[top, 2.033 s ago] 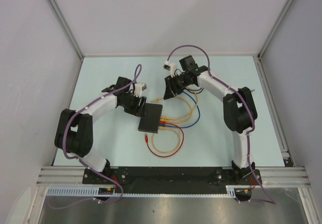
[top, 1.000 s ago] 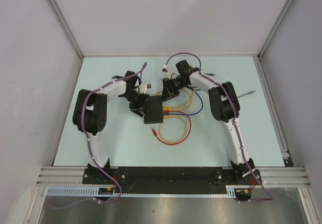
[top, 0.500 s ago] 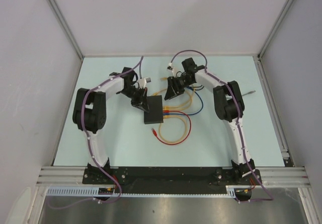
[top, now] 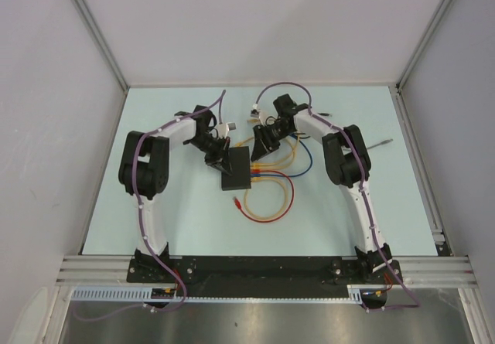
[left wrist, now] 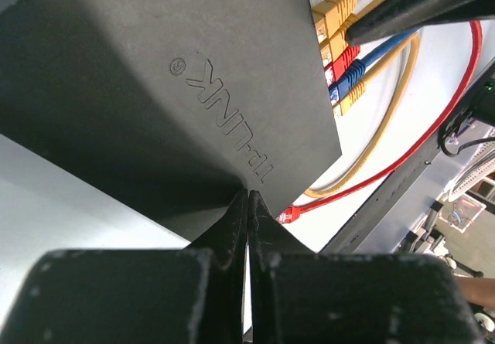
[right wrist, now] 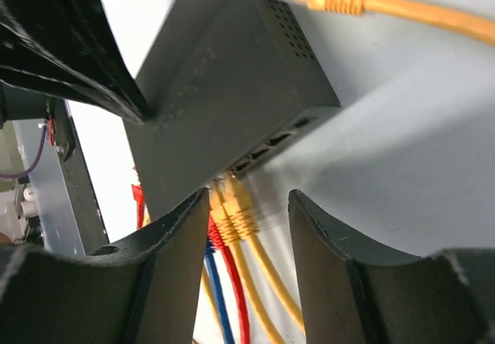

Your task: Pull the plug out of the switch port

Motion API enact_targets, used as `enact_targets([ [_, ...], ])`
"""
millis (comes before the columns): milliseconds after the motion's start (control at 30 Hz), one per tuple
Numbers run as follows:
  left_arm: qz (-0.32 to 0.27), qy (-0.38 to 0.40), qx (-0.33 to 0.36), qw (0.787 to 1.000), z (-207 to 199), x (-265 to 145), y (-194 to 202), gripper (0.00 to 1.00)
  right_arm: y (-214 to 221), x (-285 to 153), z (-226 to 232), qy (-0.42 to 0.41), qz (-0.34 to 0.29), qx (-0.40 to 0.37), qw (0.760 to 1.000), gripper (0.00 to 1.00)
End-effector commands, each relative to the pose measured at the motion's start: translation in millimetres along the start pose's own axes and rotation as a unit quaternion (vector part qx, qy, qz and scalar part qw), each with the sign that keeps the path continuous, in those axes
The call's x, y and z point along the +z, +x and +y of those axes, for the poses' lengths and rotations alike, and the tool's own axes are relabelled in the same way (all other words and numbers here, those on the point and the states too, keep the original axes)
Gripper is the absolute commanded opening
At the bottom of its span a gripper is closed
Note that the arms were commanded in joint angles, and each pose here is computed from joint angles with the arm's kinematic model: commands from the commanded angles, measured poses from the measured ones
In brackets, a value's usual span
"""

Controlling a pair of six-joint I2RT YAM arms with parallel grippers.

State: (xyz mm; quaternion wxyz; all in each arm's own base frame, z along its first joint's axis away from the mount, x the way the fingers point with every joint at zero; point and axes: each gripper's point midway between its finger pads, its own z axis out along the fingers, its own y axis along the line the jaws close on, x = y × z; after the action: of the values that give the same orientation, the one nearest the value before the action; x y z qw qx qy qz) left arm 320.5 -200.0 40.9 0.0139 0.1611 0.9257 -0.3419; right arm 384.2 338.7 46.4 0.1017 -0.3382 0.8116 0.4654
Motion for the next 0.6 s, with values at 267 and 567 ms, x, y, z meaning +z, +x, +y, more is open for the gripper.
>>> enact_targets([
  [267,0.021,-0.071,0.031,0.997,29.9,16.4,3.8,0.00,2.2,3.0,5.5,-0.046,0.001,0.007,0.999,0.48],
  [567,0.023,-0.074,0.039,0.996,26.3,17.9,5.2,0.00,7.8,9.8,3.0,-0.042,0.011,0.007,0.999,0.45],
])
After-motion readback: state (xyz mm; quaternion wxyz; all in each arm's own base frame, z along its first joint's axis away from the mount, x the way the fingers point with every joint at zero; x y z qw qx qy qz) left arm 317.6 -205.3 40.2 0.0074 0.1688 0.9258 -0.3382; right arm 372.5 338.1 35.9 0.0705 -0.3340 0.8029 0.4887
